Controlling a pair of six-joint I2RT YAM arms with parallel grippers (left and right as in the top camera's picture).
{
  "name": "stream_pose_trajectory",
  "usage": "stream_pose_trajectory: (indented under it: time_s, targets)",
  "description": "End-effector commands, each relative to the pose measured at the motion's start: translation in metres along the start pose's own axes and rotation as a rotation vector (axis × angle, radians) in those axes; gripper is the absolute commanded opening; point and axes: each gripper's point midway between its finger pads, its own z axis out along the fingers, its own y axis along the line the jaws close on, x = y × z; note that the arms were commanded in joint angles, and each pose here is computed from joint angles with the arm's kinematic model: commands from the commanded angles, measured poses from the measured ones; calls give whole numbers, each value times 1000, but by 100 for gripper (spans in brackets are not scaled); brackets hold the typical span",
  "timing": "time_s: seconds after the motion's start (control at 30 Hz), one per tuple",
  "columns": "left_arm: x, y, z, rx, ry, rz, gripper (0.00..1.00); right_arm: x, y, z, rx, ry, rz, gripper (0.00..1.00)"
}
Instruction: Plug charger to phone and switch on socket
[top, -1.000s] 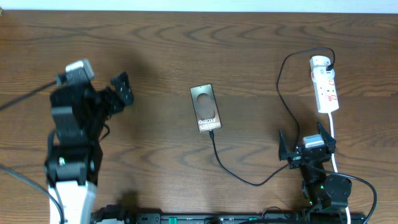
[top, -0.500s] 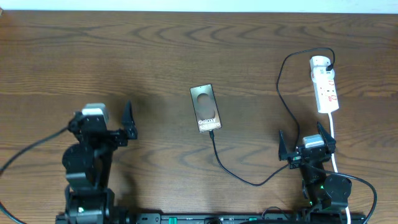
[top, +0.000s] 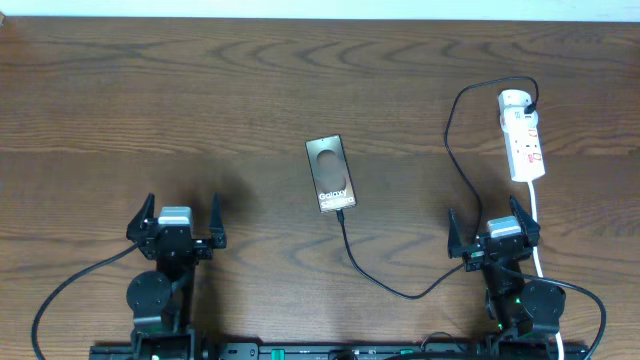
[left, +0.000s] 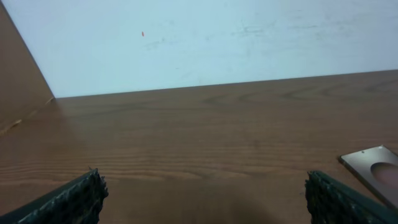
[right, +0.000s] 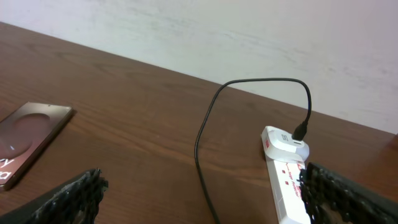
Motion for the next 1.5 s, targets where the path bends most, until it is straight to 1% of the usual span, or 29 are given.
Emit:
stream_pose_trajectory:
  time_s: [0.0,0.27,0.43,1.47]
  targets:
    - [3,4,-2,-28,-22,21,99,-1,3,0,-12,-5,-2,99]
    - [10,6,-7,-45,-10,21,99,-1,3,0,-12,-5,-2,99]
    - [31,5,-10,-39,72,16,99,-1,3,0,-12,-5,-2,99]
    - [31,5,-9,-42,73,15,99,-1,3,0,-12,-5,-2,99]
